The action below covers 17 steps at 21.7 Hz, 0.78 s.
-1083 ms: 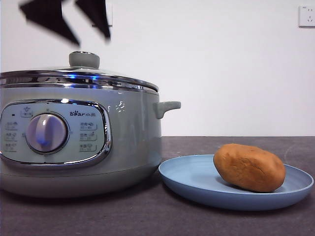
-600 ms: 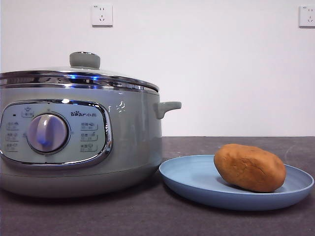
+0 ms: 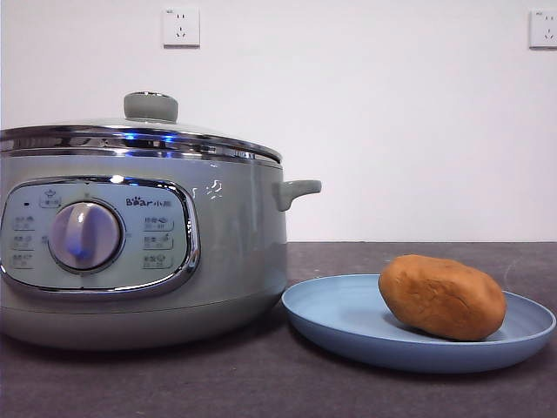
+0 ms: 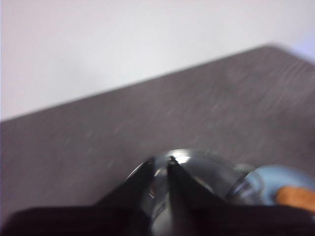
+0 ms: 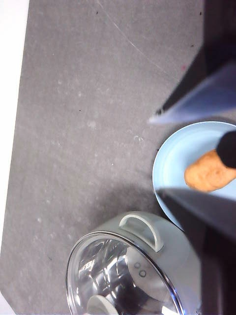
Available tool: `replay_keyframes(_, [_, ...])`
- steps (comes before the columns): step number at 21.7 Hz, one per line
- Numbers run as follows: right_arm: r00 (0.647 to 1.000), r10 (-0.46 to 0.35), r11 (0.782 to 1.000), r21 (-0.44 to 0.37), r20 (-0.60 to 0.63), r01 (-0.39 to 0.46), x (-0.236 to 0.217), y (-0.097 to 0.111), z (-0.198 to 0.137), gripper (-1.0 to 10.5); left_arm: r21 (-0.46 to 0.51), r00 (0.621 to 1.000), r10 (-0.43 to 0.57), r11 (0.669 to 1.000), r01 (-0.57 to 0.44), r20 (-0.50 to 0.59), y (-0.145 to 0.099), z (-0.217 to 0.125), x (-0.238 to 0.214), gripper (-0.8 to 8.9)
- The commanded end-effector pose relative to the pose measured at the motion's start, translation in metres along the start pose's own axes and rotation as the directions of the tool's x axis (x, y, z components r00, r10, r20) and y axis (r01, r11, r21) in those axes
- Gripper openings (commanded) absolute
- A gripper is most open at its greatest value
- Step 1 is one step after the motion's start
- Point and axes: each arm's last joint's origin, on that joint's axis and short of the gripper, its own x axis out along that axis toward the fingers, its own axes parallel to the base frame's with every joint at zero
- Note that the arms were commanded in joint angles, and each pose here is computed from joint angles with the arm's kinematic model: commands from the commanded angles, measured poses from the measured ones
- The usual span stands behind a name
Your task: Take the potato out from the steamer,put the potato on the plate,close the lid
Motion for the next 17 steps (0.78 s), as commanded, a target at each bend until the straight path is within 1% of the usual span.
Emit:
replay_keyframes(1, [1.0,0.006,1.0,-0.011,0.022,-0.005,-0.001,0.001,0.002,-0.1,0.017,0.999,0.032,0.999,-0.031,-0.021,0.001,-0.004,0.001,-0.08])
replay_keyframes(6, [0.999,0.008,1.0,-0.006,0.054,-0.008,-0.001,0.001,0.005,-0.1,0.011,0.999,0.037,0.999,-0.037,-0.038,0.0,-0.009,0.004,-0.08])
replay_keyframes(8, [0.998,0.008,1.0,-0.006,0.059,-0.007,-0.001,0.001,0.006,-0.1,0.009,0.998,0.057,0.998,-0.057,-0.041,0.001,-0.012,0.005,-0.08])
replay_keyframes(13, [0.999,0.006,1.0,-0.003,0.052,-0.006,-0.001,0.001,0.005,0.0,-0.027,0.995,0.057,0.998,-0.06,-0.083,0.0,-0.017,0.009,-0.04])
replay_keyframes(17, [0.999,0.005,1.0,-0.003,0.052,-0.005,-0.001,0.001,0.005,0.0,-0.025,0.993,0.058,0.998,-0.061,-0.105,-0.001,-0.018,0.014,-0.04])
